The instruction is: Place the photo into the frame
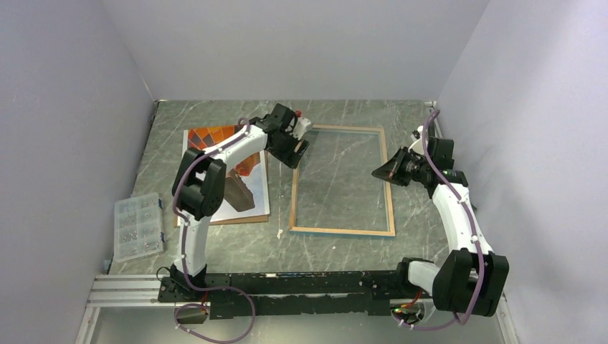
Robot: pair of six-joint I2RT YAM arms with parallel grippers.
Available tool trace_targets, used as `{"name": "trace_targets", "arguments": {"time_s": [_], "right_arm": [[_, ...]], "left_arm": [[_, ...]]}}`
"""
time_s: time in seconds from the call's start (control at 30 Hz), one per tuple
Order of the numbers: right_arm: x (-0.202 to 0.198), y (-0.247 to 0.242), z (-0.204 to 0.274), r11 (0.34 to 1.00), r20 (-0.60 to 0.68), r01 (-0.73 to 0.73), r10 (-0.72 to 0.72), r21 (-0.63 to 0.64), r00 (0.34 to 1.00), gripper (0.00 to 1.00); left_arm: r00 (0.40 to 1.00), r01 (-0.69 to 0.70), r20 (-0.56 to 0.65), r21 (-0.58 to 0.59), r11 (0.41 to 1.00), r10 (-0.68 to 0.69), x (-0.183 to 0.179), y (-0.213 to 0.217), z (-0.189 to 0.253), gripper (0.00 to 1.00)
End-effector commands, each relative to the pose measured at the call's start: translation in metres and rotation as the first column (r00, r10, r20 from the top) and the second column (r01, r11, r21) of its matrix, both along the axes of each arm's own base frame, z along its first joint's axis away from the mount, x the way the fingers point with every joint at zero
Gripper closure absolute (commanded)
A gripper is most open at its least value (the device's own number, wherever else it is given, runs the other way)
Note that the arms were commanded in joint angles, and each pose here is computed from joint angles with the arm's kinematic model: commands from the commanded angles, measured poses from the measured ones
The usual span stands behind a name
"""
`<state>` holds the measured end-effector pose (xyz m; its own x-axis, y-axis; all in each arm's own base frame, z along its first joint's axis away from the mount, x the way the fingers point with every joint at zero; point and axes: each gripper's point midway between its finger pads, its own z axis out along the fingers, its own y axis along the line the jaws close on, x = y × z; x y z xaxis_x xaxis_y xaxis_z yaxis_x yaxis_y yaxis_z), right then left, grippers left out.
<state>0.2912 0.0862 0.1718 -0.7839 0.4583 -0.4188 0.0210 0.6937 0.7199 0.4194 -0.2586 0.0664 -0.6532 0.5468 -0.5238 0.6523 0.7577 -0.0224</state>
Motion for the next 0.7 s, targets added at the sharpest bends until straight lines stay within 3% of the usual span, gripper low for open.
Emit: {"name": "trace_targets", "arguments": {"time_s": [0.0,0.4,0.67], "right_arm": [[0.003,-0.004,0.027,0.999,0.088,-0.009,0.013,-0.051,0.996,1.0],[-0.002,0.003,0.016,1.0,0.067,-0.026,0.026,-0.001,0.997,1.0],[-0.01,0.014,0.011,0.999,0.062,-0.037,0.035,0.031,0.997,1.0]], "left_arm": [[0.996,0.028,-0.076,-0.096,0.995,-0.035,-0.008,-0.033,0.003,0.23],[0.997,-0.026,-0.074,0.057,0.998,0.03,0.003,-0.015,-0.042,0.34],[0.999,-0.019,-0.038,0.111,0.994,0.023,0.005,-0.001,-0.047,0.67]]}}
